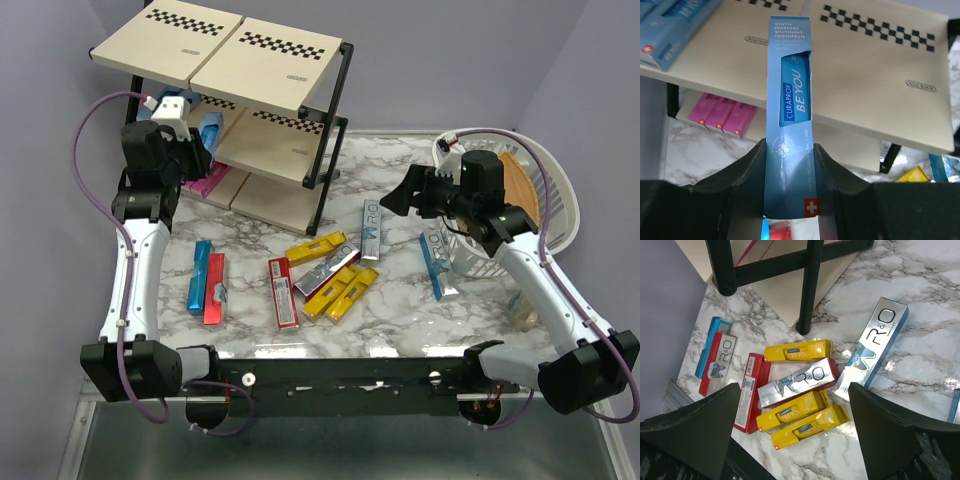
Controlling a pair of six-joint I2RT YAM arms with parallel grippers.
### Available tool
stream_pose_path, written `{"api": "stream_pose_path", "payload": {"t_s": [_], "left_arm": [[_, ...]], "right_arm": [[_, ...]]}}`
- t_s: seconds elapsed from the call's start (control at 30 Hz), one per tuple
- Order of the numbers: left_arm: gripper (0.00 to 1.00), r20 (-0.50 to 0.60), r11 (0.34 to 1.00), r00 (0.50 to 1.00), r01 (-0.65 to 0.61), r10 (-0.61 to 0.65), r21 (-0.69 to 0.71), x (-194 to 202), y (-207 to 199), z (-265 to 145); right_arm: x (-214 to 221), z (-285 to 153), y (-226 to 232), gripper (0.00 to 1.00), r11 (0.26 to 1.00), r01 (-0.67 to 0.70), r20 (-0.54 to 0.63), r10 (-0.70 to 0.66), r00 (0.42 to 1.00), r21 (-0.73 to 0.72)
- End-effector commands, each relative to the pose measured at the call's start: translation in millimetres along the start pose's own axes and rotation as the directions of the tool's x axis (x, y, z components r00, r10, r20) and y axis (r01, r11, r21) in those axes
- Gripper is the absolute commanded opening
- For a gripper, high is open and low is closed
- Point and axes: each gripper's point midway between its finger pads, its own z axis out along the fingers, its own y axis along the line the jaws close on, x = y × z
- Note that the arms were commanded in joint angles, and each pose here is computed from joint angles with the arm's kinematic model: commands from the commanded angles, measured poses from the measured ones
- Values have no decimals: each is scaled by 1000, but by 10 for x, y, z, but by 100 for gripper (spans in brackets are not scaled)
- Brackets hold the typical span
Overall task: Place and organize the toothpastes onto the shelf
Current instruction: Place the toothpaste on the shelf.
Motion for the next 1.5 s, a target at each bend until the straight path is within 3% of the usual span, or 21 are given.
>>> {"api": "stream_pose_path", "payload": {"t_s": [0.0,0.23,0.53,1.03,1.27,1.47], "left_arm": [[28,144,996,988,-58,48,64,-354,202,150],[29,131,993,988,-97,88,61,-400,652,522],[35,101,985,982,-164,159,48,-499,890,848],[61,45,984,986,-165,162,73,-305,1024,1204],[72,91,995,991,-95,95,0,-410,1047,1053],[81,239,987,968,109,-79,-115,-491,1051,667]], "right_arm": [[53,-85,81,97,995,103,18,-103,995,-7],[73,-120,39,97,991,135,28,-135,990,17],[61,-74,-2,97,989,147,22,-147,989,30],[98,-2,-63,97,989,144,3,-144,990,42],[115,8,-61,97,989,144,-3,-144,990,36],[112,2,-57,97,989,145,0,-145,989,35]]}}
